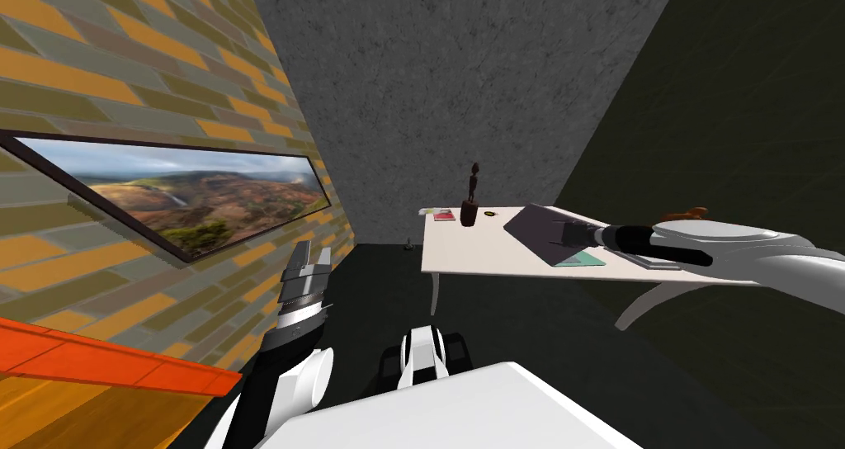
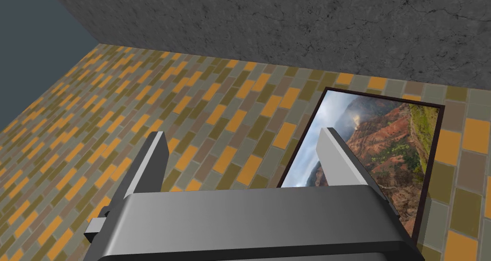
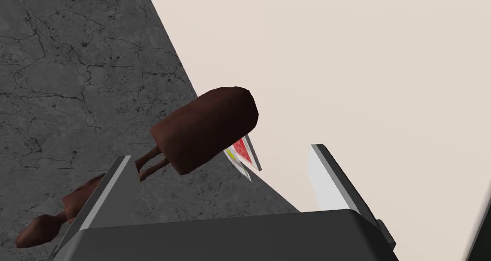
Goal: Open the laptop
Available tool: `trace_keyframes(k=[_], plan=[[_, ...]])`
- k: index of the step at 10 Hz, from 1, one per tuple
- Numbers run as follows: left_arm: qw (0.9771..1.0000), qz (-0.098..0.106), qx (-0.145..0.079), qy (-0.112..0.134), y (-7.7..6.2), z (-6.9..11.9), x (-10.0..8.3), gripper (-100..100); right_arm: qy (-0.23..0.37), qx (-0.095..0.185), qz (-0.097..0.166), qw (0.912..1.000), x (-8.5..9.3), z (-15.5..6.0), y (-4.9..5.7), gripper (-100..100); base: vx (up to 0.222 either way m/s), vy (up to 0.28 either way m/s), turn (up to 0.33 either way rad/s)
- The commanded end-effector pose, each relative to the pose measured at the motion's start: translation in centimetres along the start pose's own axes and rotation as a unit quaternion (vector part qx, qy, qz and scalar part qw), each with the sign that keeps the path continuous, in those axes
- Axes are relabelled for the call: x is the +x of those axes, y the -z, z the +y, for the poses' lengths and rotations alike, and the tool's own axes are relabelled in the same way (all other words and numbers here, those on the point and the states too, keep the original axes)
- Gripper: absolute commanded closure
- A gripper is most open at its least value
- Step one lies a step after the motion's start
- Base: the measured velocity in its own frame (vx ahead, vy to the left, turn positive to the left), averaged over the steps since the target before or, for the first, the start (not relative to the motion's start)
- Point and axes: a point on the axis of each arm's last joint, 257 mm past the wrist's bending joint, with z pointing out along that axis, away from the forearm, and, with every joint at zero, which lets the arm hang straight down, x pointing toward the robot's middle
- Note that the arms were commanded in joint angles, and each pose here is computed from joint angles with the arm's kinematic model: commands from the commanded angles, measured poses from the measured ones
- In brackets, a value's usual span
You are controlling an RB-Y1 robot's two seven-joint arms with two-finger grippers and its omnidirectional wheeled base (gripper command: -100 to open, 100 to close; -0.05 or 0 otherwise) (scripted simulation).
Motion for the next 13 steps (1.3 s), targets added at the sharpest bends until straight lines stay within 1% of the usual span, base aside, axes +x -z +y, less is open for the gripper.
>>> trace_keyframes(k=[1,4,7,10,13], plan=[[1.0,0.0,0.0,0.0,0.0,0.0,0.0,0,0.023,0.02,-0.004,0.9995,-0.7,0.2,-1.3,-100,-0.111,0.037,0.144],[1.0,0.0,0.0,0.0,0.0,0.0,0.0,0,0.049,0.039,-0.005,0.998,-1.4,0.3,-2.5,-100,-0.102,0.038,0.094],[1.0,0.0,0.0,0.0,0.0,0.0,0.0,0,0.074,0.057,-0.002,0.9956,-1.9,0.0,-3.3,-100,-0.087,0.006,0.08],[1.0,0.0,0.0,0.0,0.0,0.0,0.0,0,0.103,0.071,0.007,0.9921,-2.1,-0.8,-3.7,-100,-0.061,-0.034,0.042],[1.0,0.0,0.0,0.0,0.0,0.0,0.0,0,0.137,0.085,0.021,0.9868,-2.0,-2.0,-3.7,-100,-0.063,-0.065,0.016]])
